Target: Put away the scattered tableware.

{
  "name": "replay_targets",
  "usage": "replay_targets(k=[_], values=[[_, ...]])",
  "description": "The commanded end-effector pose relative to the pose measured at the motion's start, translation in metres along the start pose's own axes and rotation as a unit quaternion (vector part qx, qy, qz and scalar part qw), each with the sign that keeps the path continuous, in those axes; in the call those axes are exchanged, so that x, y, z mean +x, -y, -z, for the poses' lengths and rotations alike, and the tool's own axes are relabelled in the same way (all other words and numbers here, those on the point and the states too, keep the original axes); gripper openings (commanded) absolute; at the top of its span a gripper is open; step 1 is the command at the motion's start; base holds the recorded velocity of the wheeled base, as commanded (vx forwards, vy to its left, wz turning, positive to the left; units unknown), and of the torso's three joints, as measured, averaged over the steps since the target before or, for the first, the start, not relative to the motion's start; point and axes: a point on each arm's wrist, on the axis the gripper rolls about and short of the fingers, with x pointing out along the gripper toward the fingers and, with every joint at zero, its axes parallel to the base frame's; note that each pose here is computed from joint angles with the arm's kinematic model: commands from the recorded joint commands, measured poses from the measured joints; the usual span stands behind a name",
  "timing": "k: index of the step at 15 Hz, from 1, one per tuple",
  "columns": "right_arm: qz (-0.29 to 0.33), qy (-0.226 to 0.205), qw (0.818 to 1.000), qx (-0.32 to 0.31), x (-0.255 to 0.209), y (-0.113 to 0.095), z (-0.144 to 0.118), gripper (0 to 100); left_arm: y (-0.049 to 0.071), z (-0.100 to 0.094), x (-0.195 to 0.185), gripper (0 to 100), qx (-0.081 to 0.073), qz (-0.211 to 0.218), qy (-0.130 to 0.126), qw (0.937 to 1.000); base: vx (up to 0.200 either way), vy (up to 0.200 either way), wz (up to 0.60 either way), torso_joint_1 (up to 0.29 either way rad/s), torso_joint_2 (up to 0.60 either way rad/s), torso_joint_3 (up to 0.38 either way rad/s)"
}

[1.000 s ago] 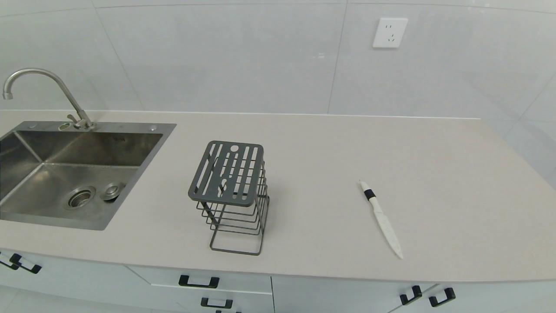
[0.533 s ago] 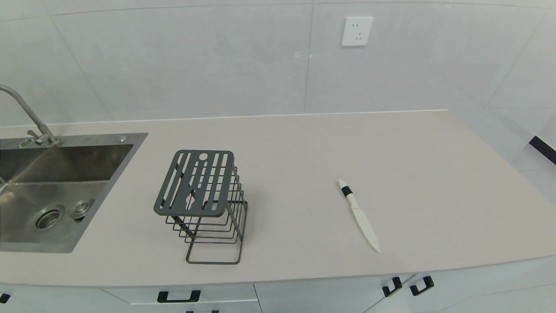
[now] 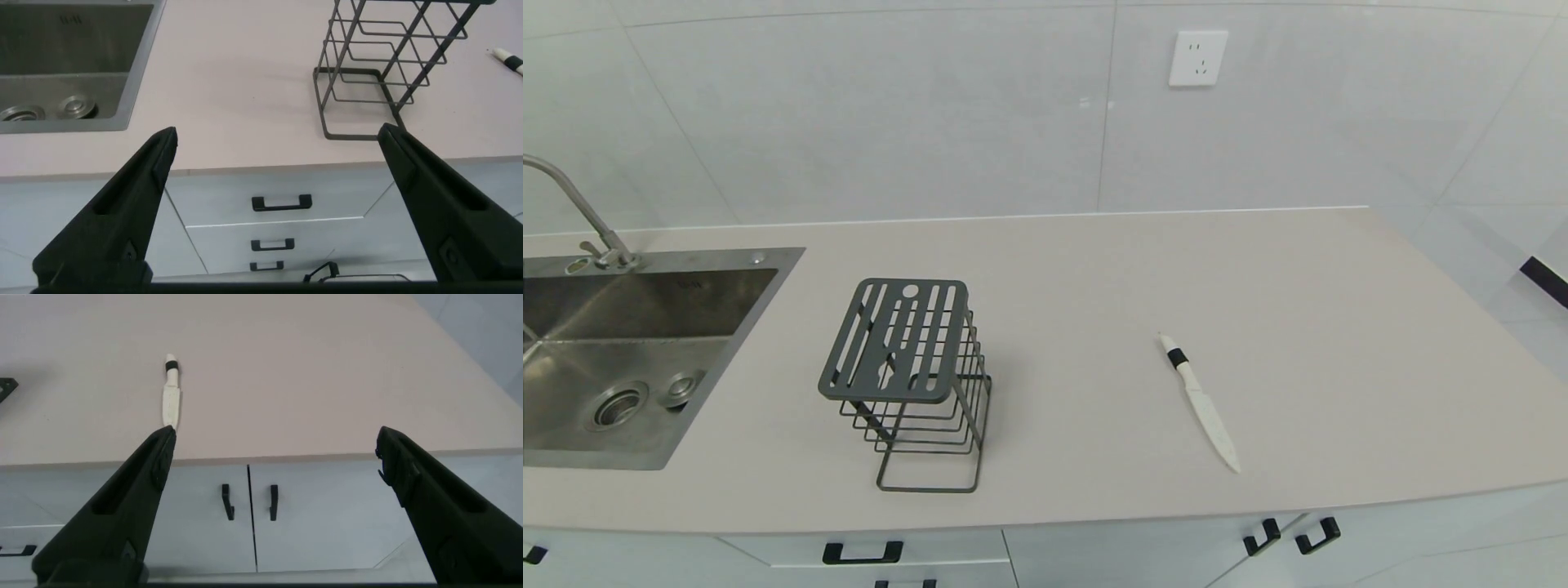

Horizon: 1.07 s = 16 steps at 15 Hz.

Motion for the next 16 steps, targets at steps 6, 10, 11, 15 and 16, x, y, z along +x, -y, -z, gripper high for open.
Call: replay_targets(k=[6, 10, 11, 15, 16], values=[[0.000, 0.000, 1.000, 0.000, 0.0001, 0.0000, -0.0001, 100, 0.0000, 0.0000, 0.0001, 100, 0.000, 0.000, -0.001, 1.0000, 0.000, 0.000, 0.00, 0.000, 0.00, 0.000], [0.000, 0.000, 1.000, 0.000, 0.0001, 0.0000, -0.0001, 100, 0.0000, 0.0000, 0.0001, 100, 0.000, 0.000, -0.001, 1.0000, 0.000, 0.000, 0.00, 0.099, 0.00, 0.108], [0.000, 0.000, 1.000, 0.000, 0.0001, 0.0000, -0.0001, 100, 0.0000, 0.0000, 0.0001, 100, 0.000, 0.000, -0.001, 1.0000, 0.000, 0.000, 0.00, 0.261, 0.00, 0.242], [0.000, 0.000, 1.000, 0.000, 0.0001, 0.0000, -0.0001, 100, 0.0000, 0.0000, 0.0001, 100, 0.007, 0.000, -0.001, 1.0000, 0.000, 0.000, 0.00, 0.294, -0.04, 0.244], [0.000, 0.000, 1.000, -0.002, 0.0001, 0.0000, -0.0001, 100, 0.0001, 0.0001, 0.0001, 100, 0.015, 0.002, -0.001, 0.9999, 0.000, 0.000, 0.00, 0.310, -0.08, 0.222]])
